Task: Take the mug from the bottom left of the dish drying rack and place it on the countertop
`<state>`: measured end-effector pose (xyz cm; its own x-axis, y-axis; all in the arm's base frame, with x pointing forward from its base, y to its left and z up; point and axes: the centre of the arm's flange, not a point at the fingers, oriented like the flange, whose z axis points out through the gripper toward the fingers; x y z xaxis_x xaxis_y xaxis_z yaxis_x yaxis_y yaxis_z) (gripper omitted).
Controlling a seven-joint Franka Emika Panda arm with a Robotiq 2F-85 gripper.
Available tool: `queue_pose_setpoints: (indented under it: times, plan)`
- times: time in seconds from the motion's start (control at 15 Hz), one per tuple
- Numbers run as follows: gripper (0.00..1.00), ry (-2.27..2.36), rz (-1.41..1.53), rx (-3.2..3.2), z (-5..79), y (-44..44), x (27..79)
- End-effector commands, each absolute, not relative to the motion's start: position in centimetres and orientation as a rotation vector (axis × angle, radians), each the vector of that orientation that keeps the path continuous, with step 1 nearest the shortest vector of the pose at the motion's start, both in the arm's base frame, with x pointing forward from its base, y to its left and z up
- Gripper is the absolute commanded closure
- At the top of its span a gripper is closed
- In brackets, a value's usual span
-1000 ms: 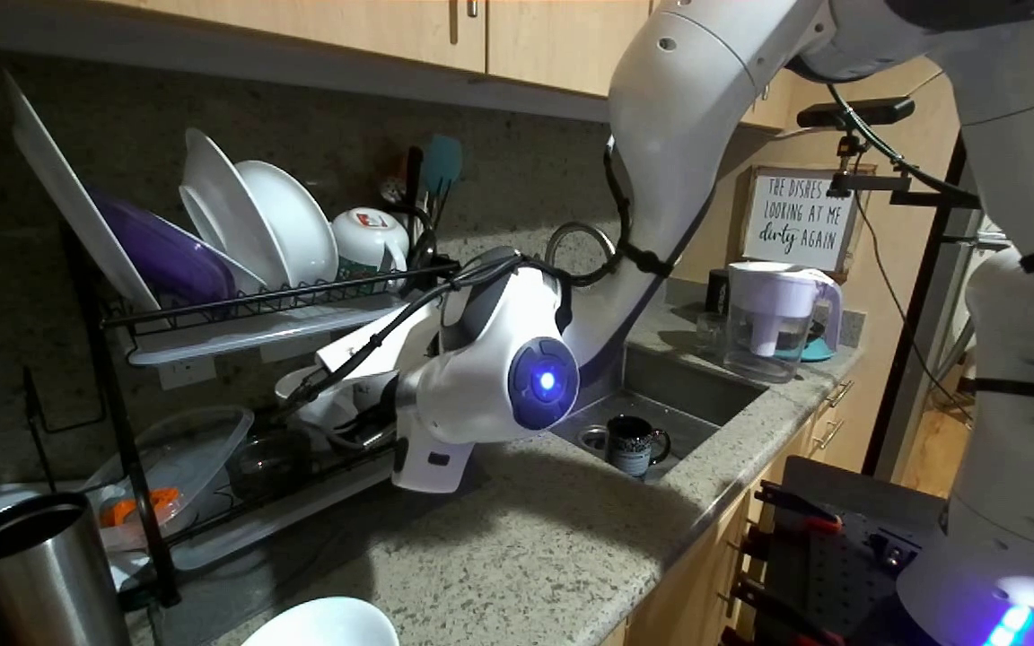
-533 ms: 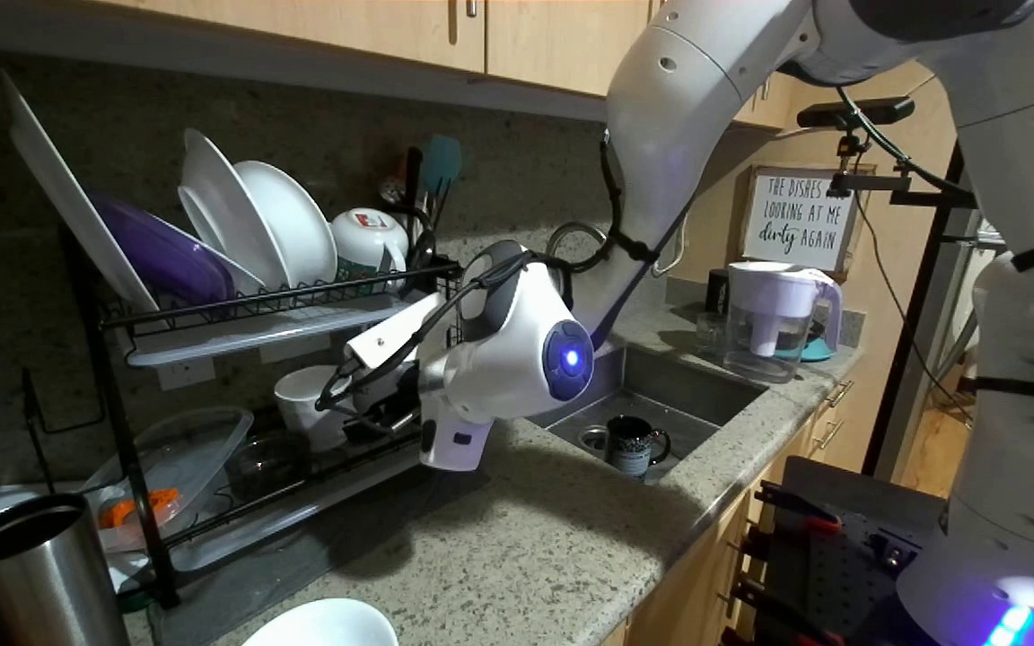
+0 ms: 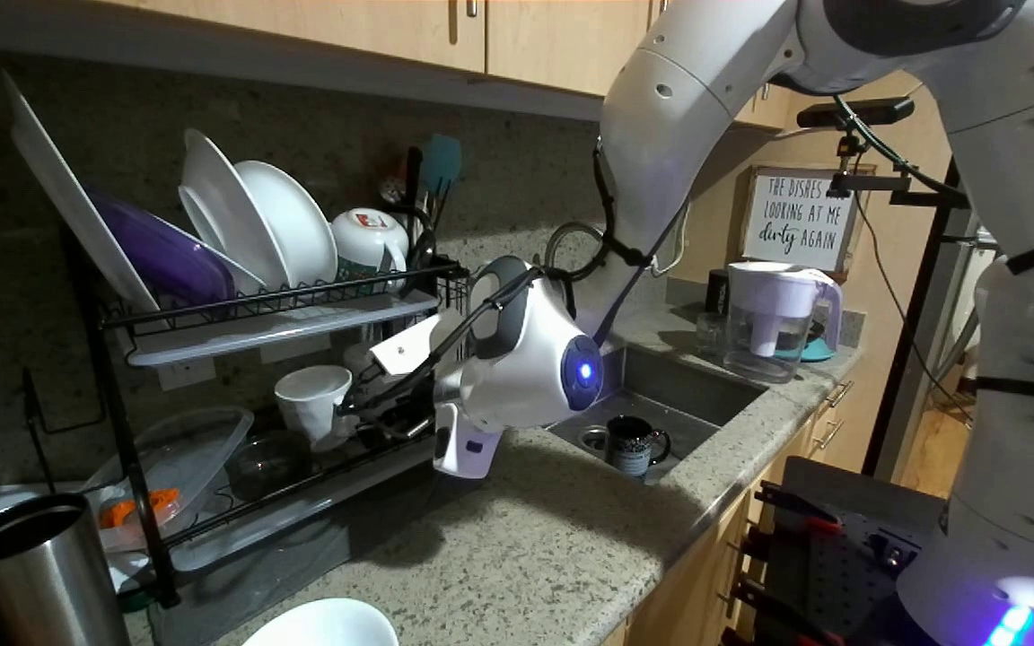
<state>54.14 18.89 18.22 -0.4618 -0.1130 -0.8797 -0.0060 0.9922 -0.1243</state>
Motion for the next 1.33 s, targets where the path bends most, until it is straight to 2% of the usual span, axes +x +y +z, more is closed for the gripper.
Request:
queue_pose_setpoints:
  times: [0.0,0.4,1.27]
  plan:
    - [0.57,2.033,-0.088,-0.055,17.7,18.0,53.5]
    - [0.99,2.040,-0.059,-0.016,17.1,18.5,52.9]
    - [1.00,2.037,-0.059,0.009,19.0,21.9,52.8]
